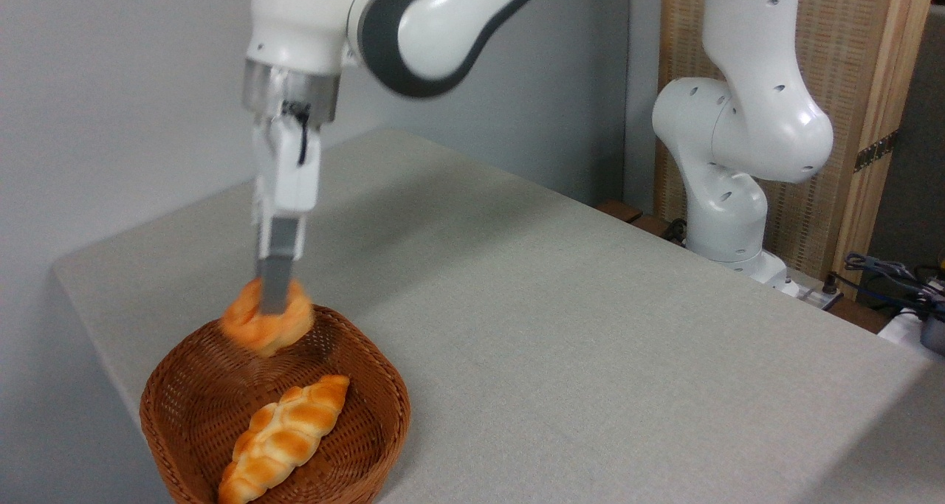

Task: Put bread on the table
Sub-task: 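Lift the bun out of the basket and carry it onto the table, then open the gripper to release the bun and raise it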

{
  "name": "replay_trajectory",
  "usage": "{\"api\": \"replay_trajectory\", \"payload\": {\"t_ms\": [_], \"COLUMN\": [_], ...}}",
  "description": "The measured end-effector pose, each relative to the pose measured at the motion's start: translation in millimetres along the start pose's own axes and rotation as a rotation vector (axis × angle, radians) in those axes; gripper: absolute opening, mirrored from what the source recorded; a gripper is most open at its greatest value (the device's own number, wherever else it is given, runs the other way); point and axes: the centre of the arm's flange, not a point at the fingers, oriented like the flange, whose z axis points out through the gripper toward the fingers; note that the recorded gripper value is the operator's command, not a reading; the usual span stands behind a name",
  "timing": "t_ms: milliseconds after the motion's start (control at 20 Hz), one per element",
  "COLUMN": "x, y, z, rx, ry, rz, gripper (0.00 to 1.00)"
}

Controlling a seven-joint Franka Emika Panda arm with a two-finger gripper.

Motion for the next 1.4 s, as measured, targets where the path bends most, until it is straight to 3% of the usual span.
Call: {"api": "replay_trajectory", "payload": {"t_ms": [150,300,500,600,650,700,800,1100,1400], "x": [-3,-15,-33,-37,-37,-38,-38,-38,-34], "y": [30,68,108,124,129,136,143,146,144], "z": [-13,-18,-16,-12,-10,-7,-1,9,19], "rx": [-0.059,-0.136,-0.170,-0.182,-0.186,-0.194,-0.202,-0.203,-0.196], "ry": [-0.064,-0.152,-0.203,-0.216,-0.219,-0.224,-0.229,-0.222,-0.203], "rz": [0.030,0.063,0.092,0.111,0.118,0.128,0.138,0.143,0.146], "gripper": [0.36,0.44,0.47,0.54,0.63,0.63,0.66,1.00,1.00]}}
